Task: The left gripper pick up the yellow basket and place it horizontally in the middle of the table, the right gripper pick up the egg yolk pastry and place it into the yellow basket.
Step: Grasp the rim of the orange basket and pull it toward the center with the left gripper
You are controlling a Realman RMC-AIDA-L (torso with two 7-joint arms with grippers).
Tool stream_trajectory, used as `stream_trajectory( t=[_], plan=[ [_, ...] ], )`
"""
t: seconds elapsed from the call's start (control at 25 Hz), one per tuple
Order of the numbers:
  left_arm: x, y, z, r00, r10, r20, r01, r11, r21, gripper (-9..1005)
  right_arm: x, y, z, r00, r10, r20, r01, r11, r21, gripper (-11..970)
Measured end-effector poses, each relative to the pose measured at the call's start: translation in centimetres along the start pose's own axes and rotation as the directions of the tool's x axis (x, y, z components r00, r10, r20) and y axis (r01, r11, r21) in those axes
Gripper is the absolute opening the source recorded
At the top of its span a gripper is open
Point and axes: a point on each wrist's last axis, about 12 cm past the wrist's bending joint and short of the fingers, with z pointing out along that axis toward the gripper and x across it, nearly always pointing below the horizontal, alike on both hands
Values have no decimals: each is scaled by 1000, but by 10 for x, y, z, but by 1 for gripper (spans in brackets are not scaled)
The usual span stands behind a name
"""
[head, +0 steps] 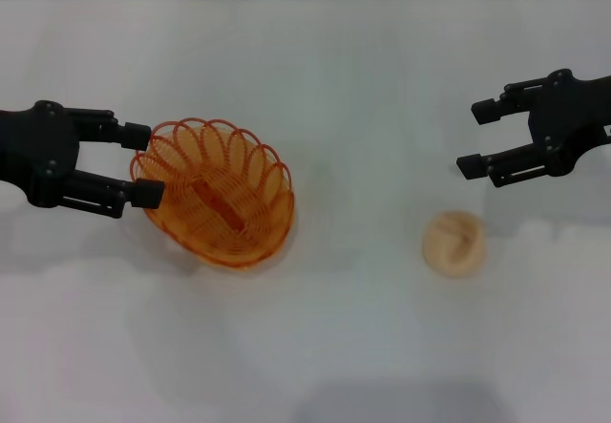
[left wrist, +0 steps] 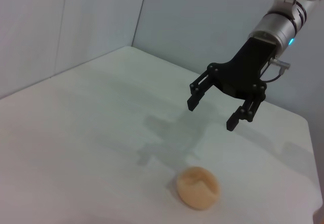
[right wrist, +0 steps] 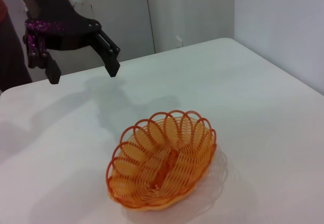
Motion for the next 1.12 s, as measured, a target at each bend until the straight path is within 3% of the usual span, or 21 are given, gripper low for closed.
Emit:
stream_trajectory(
  t=[0.84, 1.12],
  plan=[
    [-2, 2, -1, 1000, -1, 11, 1, 1000, -14, 890, 1, 0, 0, 1000, 2, 2, -2, 1000, 4, 768],
    [-14, 12, -22, 1000, -18, -10, 17, 995, -102, 891, 0, -1, 0, 1000, 3, 11, -4, 1000, 13, 768]
  ],
)
